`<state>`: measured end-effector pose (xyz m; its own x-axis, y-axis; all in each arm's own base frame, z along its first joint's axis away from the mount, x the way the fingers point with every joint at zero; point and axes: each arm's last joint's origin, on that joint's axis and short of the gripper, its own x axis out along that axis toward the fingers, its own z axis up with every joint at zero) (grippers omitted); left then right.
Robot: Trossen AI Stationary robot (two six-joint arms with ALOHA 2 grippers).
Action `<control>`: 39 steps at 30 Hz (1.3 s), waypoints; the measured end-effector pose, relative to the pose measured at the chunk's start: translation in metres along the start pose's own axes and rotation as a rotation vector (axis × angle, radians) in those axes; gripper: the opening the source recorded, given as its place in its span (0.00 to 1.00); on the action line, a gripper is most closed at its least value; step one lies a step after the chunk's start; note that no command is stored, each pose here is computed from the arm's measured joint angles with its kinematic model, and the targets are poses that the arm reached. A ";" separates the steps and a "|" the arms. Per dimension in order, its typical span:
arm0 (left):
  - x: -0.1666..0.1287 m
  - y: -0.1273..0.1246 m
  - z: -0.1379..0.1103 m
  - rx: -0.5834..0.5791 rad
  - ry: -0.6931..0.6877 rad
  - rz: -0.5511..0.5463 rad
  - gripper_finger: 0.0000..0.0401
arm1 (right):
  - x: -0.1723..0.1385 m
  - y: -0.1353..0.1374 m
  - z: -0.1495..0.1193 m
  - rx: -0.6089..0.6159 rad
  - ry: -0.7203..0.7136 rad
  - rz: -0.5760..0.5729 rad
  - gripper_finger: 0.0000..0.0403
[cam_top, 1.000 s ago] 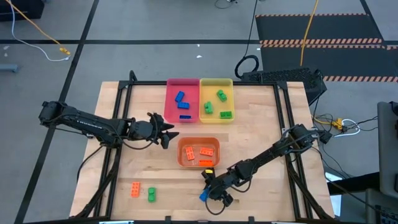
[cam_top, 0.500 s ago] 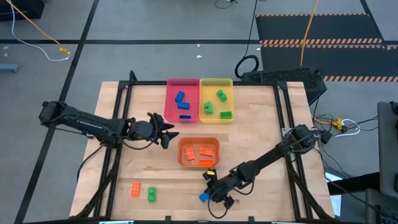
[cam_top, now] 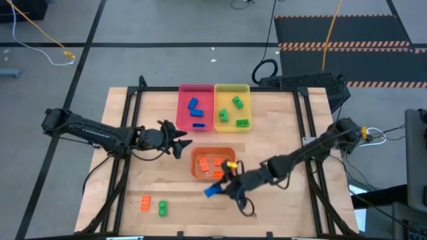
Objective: Sort & place blocks by color
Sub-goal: Put the blue game piece into the red bin
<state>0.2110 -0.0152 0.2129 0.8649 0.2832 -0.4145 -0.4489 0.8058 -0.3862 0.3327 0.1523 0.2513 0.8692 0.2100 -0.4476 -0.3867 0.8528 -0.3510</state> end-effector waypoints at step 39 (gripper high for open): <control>-0.002 -0.007 0.002 0.087 -0.054 -0.026 0.65 | -0.004 -0.244 -0.134 0.280 -0.035 -0.527 0.28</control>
<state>0.2128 -0.0203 0.2182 0.8881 0.2872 -0.3588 -0.4066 0.8549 -0.3222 0.3823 -0.1210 0.2286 0.9333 -0.2641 -0.2435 0.1910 0.9389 -0.2863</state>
